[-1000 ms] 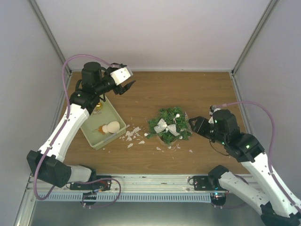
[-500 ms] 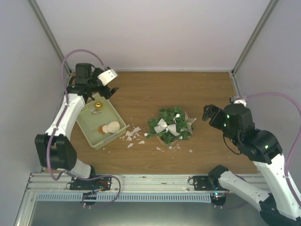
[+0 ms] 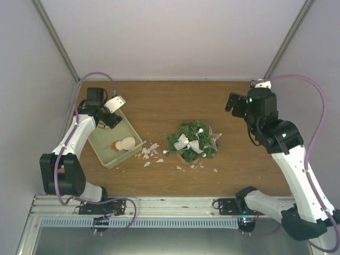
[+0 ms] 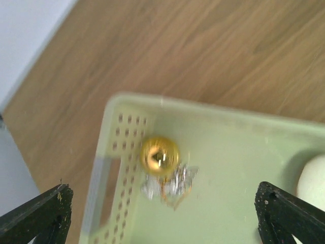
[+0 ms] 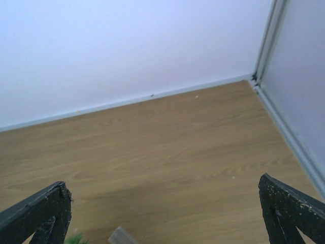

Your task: Decorate the small christmas tree

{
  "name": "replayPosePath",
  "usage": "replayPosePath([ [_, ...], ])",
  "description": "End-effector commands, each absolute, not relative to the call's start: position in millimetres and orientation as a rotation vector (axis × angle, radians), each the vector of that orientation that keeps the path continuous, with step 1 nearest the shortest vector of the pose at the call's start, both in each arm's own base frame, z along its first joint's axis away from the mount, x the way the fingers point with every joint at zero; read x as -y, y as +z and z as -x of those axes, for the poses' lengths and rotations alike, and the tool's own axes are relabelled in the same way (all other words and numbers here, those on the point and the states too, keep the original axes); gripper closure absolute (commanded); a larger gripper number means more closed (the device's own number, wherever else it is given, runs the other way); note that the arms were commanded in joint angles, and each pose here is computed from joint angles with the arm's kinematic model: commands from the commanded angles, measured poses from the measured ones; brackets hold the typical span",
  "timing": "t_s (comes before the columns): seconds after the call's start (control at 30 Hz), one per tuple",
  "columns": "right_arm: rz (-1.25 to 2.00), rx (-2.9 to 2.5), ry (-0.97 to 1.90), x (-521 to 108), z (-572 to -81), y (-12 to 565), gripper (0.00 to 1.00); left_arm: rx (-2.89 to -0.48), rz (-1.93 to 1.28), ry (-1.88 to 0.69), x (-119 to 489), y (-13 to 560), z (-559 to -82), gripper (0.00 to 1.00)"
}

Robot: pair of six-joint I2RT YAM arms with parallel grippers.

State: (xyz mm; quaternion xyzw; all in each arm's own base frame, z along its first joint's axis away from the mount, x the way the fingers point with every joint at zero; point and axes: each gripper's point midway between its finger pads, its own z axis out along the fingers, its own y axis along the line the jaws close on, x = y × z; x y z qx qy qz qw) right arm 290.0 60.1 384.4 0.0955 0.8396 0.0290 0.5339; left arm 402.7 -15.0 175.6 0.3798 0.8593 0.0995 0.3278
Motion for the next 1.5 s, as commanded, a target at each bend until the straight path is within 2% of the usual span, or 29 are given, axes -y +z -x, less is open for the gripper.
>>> replayPosePath([
  [0.0,-0.134,-1.975,0.042,-51,-314,398,0.00,-2.374,-0.851,0.413,-31,163,-378,0.04],
  [0.17,-0.110,-2.016,0.067,-45,-337,385,0.00,-2.454,-0.781,0.386,-41,138,-358,0.09],
  [0.37,-0.087,-1.987,0.071,-39,-346,400,0.01,-2.505,-0.813,0.428,-48,106,-346,0.14],
  [0.57,-0.070,-1.992,0.120,-45,-343,399,0.02,-2.433,-0.850,0.516,-56,91,-363,0.24],
  [0.83,-0.081,-1.965,0.120,-41,-330,408,0.02,-2.481,-0.839,0.483,-58,71,-380,0.27],
  [1.17,-0.080,-1.979,0.140,-44,-331,400,0.03,-2.526,-0.828,0.471,-61,45,-397,0.37],
  [1.37,-0.076,-1.979,0.159,-47,-334,398,0.03,-2.513,-0.820,0.474,-61,42,-404,0.46],
  [1.47,-0.076,-1.977,0.162,-47,-333,398,0.04,-2.508,-0.825,0.455,-59,41,-408,0.55],
])
